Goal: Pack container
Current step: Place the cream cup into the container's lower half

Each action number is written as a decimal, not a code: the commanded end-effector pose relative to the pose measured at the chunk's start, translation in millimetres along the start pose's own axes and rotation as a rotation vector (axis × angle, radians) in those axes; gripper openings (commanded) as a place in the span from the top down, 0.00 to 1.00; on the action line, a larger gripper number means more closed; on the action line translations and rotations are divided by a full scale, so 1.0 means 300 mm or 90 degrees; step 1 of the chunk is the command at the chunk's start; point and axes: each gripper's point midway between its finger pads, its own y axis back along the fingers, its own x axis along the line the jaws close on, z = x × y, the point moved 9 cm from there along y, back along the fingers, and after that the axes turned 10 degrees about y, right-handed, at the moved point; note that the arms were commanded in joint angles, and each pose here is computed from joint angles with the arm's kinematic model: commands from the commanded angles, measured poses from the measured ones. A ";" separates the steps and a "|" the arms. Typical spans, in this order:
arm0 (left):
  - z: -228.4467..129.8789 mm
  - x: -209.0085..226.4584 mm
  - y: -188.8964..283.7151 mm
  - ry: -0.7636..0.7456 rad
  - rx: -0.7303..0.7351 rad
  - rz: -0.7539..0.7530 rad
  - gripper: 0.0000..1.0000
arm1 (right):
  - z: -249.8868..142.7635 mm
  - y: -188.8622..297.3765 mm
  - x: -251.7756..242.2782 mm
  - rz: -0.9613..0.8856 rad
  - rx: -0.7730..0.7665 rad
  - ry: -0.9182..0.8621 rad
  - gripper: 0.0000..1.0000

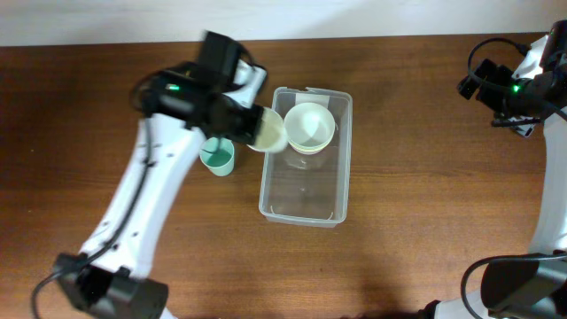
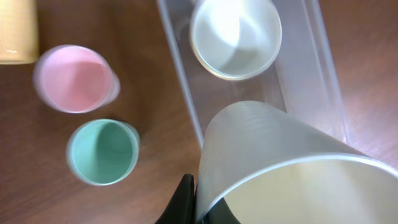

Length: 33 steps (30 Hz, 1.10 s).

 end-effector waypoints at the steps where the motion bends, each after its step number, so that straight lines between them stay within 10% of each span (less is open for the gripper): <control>1: -0.026 -0.067 -0.195 -0.044 0.088 0.019 0.99 | 0.005 -0.001 -0.004 -0.004 -0.003 0.003 0.01; 18: -0.070 -0.278 -0.539 -0.146 0.134 0.014 0.99 | 0.005 -0.001 -0.004 -0.004 -0.003 0.003 0.01; 24: -0.019 -0.298 -0.481 -0.147 0.103 0.009 0.28 | 0.005 -0.001 -0.004 -0.004 -0.003 0.003 0.01; 33: 0.155 -0.246 -0.163 -0.117 -0.008 0.077 0.18 | 0.005 -0.001 -0.004 -0.004 -0.002 0.003 0.01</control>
